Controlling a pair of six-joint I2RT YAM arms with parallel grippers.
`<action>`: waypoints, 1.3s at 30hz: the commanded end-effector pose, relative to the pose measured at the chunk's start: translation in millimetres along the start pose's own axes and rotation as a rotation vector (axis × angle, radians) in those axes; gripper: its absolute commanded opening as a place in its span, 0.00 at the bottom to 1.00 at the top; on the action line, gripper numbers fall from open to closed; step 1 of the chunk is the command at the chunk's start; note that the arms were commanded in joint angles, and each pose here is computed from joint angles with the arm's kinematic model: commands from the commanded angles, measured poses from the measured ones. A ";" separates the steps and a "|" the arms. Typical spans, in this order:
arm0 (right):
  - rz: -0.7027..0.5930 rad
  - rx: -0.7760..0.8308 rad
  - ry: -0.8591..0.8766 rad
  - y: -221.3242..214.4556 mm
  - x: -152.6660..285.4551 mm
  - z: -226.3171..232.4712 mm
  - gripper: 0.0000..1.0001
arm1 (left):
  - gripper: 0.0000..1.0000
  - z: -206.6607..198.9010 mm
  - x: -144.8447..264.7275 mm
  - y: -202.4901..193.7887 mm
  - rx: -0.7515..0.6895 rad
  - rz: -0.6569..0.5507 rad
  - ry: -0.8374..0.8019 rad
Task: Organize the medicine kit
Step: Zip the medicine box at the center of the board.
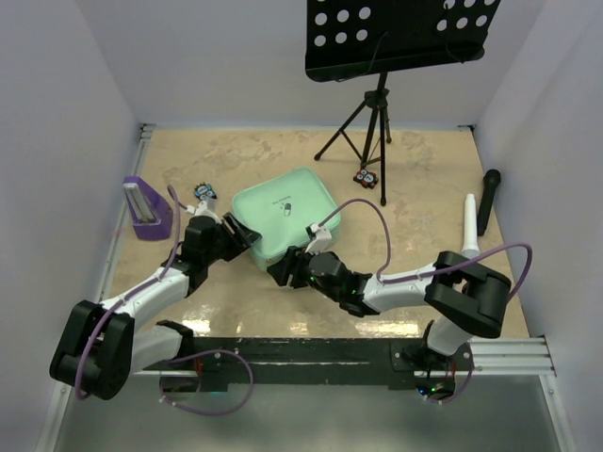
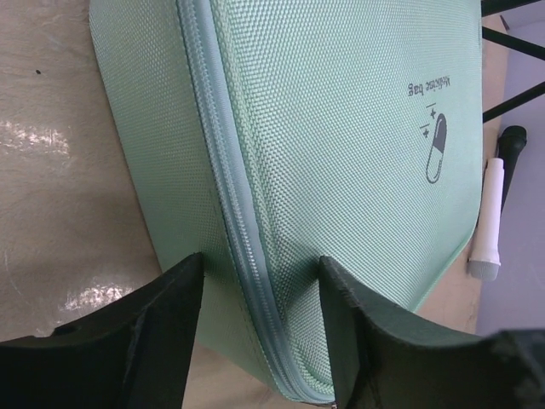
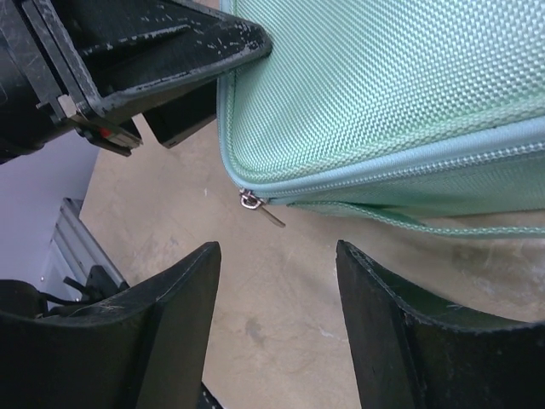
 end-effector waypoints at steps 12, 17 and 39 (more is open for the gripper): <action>-0.123 -0.002 0.047 37.4 4.0 29.4 0.59 | 0.66 -8.1 22.0 3.5 -0.077 -0.042 -0.052; -0.156 0.025 -0.002 59.8 39.6 27.2 0.48 | 0.67 -13.7 46.3 2.1 -0.113 -0.087 -0.161; -0.053 0.172 -0.318 70.4 -24.5 -26.6 0.00 | 0.08 8.9 47.3 -47.9 -0.181 -0.058 -0.311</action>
Point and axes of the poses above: each gripper's point midway between its finger pads, its own x axis back along the fingers, its own z axis along the line the jaws close on, y = z × x, the point moved 10 cm from there along x, back along the fingers, and after that the axes turned 9 degrees about x, right-handed, at the moved point
